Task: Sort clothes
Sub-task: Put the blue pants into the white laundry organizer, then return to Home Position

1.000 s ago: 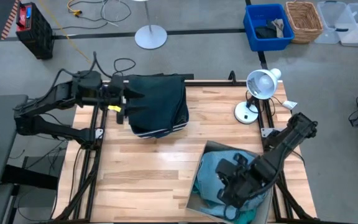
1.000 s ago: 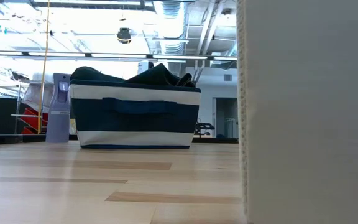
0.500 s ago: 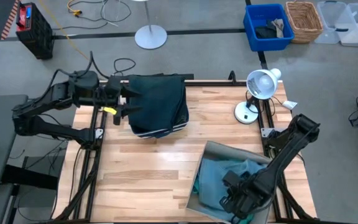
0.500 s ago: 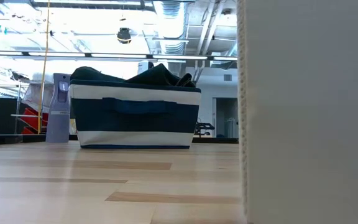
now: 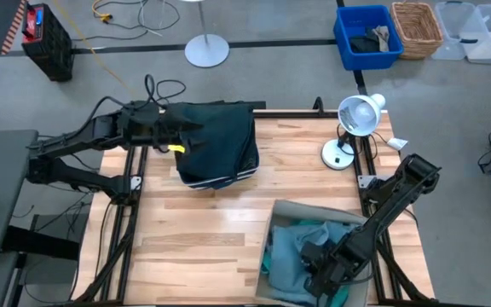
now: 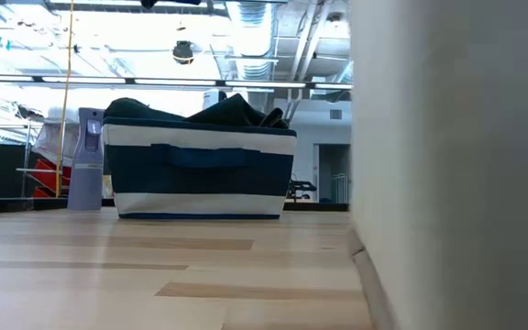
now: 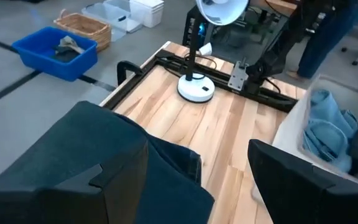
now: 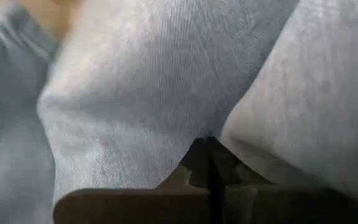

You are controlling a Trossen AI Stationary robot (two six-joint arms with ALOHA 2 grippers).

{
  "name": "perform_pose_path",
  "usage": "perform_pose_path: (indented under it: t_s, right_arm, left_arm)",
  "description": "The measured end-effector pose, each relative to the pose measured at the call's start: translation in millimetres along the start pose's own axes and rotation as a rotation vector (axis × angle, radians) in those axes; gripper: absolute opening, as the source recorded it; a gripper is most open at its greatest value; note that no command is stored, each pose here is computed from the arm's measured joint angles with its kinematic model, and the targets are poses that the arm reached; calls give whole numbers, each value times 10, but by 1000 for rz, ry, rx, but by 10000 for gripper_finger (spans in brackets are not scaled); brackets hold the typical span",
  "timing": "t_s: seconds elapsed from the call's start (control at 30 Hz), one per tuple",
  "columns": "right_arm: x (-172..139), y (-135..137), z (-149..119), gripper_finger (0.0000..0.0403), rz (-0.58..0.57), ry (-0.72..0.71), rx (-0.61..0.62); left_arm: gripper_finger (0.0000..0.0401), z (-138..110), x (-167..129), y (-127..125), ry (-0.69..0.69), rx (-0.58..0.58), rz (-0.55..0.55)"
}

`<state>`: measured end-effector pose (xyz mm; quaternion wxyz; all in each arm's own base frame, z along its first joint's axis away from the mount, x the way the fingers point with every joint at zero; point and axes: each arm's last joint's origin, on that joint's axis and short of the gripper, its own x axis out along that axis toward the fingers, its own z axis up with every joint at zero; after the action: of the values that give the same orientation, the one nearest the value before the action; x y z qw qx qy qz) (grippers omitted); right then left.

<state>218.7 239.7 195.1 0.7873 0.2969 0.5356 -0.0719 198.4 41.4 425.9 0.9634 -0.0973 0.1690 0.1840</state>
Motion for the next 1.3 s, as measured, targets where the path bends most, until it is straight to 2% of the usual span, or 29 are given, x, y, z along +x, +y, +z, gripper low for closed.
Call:
perform_pose_path:
  t_s: [0.13, 0.23, 0.33, 0.43, 0.57, 0.7, 0.8, 0.93, 1.1, 1.17, 1.3]
  right_arm:
    - [-429, 95, 116, 19, 94, -28, -108]
    - [-835, 46, 191, 21, 57, -71, -199]
    - [-1332, -43, 297, 19, 21, -177, -271]
    - [-1792, -145, 424, 19, 26, -357, -328]
    - [-2352, -282, 589, 19, 65, -708, -368]
    - [-2784, -402, 687, 19, 142, -971, -465]
    - [-3002, -483, 772, 15, 187, -1125, -550]
    - [-3045, -578, 996, 4, 254, -1227, -636]
    - [-2612, -715, 1350, 2, 251, -1056, -647]
    - [-2394, -803, 1435, 2, 221, -1003, -644]
    - [-2136, -1048, 1538, 1, 236, -1040, -592]
  left_arm:
    - [271, 40, 2, 15, -39, -44, 3]
    - [271, 77, -2, 14, -76, -51, 1]
    - [271, 100, -4, 10, -101, -53, -3]
    - [271, 101, -6, 27, -111, -64, 57]
    - [260, 110, -111, 76, -152, -95, 167]
    - [240, 130, -342, 104, -203, -80, 148]
    - [206, 89, -535, 136, -198, -49, 136]
    - [130, -29, -778, 195, -203, 10, 141]
    - [19, -297, -844, 252, -240, 52, 121]
    - [8, -446, -782, 262, -260, 48, 87]
    - [2, -870, -487, 274, -240, -18, -12]
